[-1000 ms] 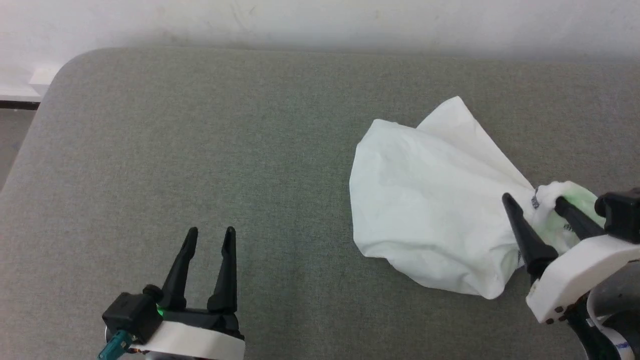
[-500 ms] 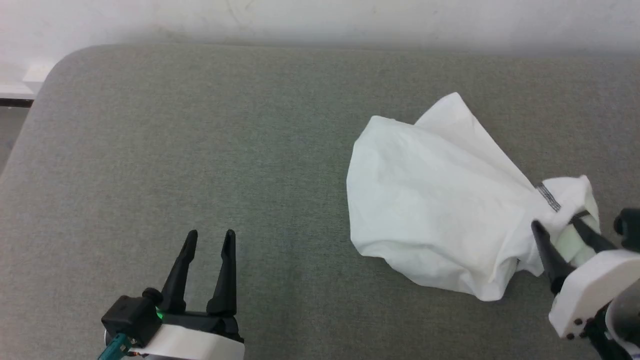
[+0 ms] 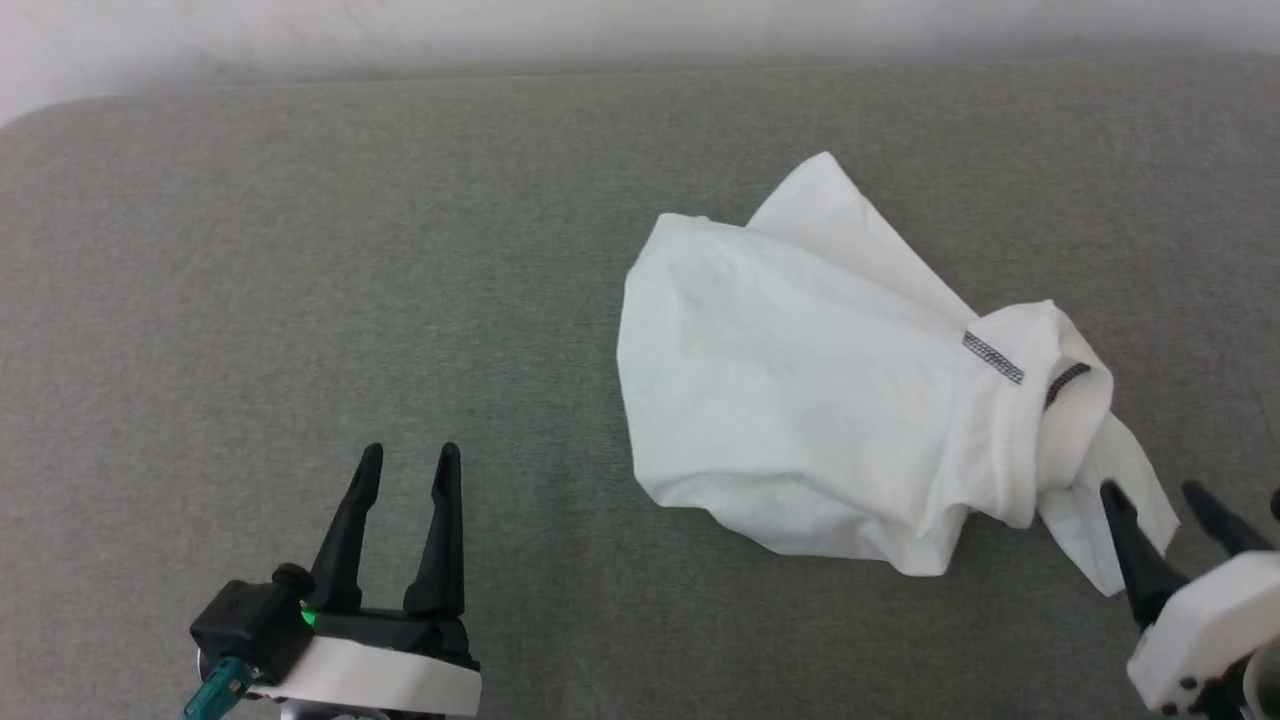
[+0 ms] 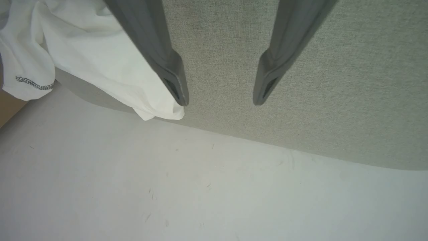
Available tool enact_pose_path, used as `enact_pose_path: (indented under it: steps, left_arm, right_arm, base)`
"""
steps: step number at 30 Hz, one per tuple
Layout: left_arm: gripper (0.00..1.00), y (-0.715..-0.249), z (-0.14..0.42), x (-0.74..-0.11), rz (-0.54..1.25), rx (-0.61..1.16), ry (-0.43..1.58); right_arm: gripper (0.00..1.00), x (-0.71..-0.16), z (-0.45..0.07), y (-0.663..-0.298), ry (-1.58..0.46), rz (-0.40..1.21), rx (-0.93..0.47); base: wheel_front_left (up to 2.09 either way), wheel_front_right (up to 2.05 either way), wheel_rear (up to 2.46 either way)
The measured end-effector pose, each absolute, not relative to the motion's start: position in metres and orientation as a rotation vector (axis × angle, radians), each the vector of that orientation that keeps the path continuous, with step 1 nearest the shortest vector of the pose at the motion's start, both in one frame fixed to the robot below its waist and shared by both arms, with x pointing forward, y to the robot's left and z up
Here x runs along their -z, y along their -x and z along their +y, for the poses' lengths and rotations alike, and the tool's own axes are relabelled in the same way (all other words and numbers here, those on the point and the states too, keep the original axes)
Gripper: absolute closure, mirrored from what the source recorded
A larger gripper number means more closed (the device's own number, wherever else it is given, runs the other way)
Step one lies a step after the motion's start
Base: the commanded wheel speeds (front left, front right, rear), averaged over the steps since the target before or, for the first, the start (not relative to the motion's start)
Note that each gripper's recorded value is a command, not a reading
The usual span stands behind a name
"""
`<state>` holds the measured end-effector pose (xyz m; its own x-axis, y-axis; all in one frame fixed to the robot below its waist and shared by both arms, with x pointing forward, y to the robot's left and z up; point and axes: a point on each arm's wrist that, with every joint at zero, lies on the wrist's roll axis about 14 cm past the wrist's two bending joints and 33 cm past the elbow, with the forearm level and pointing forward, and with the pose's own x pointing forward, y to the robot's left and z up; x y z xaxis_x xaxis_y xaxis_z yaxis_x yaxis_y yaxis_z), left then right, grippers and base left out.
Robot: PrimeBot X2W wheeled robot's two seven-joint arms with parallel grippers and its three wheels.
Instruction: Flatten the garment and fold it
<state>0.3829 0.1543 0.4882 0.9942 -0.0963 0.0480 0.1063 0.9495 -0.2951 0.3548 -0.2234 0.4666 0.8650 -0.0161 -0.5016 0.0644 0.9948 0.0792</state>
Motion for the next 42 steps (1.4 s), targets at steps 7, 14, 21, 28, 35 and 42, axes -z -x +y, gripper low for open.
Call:
enact_pose_path:
  steps: [7, 14, 21, 28, 35, 42]
  left_arm:
    - [0.00, -0.388, 0.145, -0.487, -0.028, 0.131, 0.309]
    - [0.00, -0.393, 0.147, -0.483, -0.022, 0.125, 0.306]
    - [0.00, -0.392, 0.161, -0.473, 0.004, 0.092, 0.284]
    - [0.00, -0.397, 0.165, -0.469, 0.013, 0.081, 0.275]
    - [0.00, -0.396, 0.165, -0.474, -0.001, 0.083, 0.276]
    - [0.00, -0.394, 0.156, -0.490, -0.044, 0.113, 0.285]
  right_arm:
    - [0.00, -0.484, -0.226, -0.373, -0.001, 0.475, 0.041]
    - [0.00, -0.449, -0.256, -0.380, 0.134, 0.625, 0.045]
    - [0.00, -0.389, -0.236, -0.373, 0.118, 0.805, -0.069]
    - [1.00, -0.370, -0.231, -0.388, 0.116, 0.830, -0.096]
    - [1.00, -0.428, -0.228, -0.431, 0.189, 0.609, -0.098]
    - [1.00, -0.575, -0.232, -0.485, 0.455, 0.227, -0.106]
  base:
    - [0.00, 0.00, 0.00]
    - [0.00, 0.00, 0.00]
    - [0.00, 0.00, 0.00]
    - [0.00, 0.00, 0.00]
    - [0.00, 0.00, 0.00]
    - [0.00, 0.00, 0.00]
